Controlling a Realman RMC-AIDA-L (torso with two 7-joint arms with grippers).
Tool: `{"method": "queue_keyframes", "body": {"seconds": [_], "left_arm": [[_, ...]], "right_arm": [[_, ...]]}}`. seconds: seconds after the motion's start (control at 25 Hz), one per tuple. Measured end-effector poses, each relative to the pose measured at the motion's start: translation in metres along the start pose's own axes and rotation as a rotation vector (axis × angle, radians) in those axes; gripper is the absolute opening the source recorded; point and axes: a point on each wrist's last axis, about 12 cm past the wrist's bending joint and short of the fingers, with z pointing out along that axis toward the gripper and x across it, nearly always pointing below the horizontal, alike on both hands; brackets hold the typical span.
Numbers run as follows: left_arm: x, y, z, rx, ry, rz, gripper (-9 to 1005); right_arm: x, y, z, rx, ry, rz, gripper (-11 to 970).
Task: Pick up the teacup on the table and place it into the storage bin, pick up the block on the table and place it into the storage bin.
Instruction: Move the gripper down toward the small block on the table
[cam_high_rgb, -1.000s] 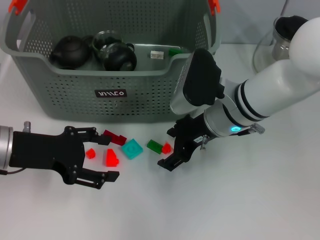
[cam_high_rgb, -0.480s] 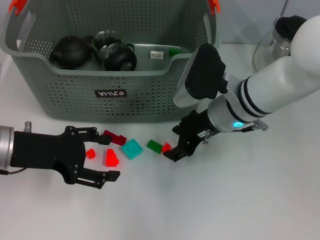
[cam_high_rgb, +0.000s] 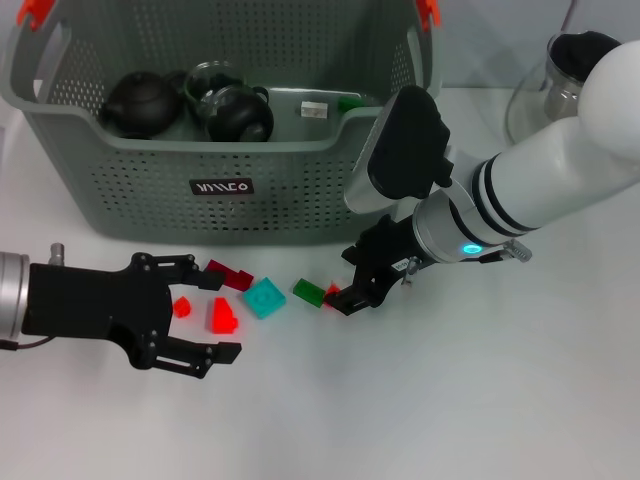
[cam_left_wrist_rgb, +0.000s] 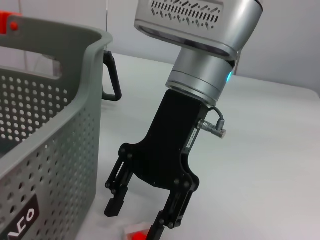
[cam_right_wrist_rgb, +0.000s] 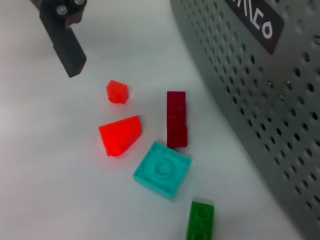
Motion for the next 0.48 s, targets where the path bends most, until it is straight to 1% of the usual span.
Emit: {"method": "queue_keyframes", "body": {"seconds": [0.48], "left_arm": [[-0.0013, 0.0009, 0.0011, 0.001, -0.005, 0.002, 904]], "right_arm": [[0.0017, 0.0004, 0.001, -0.003, 0.007, -0.002, 695]]}}
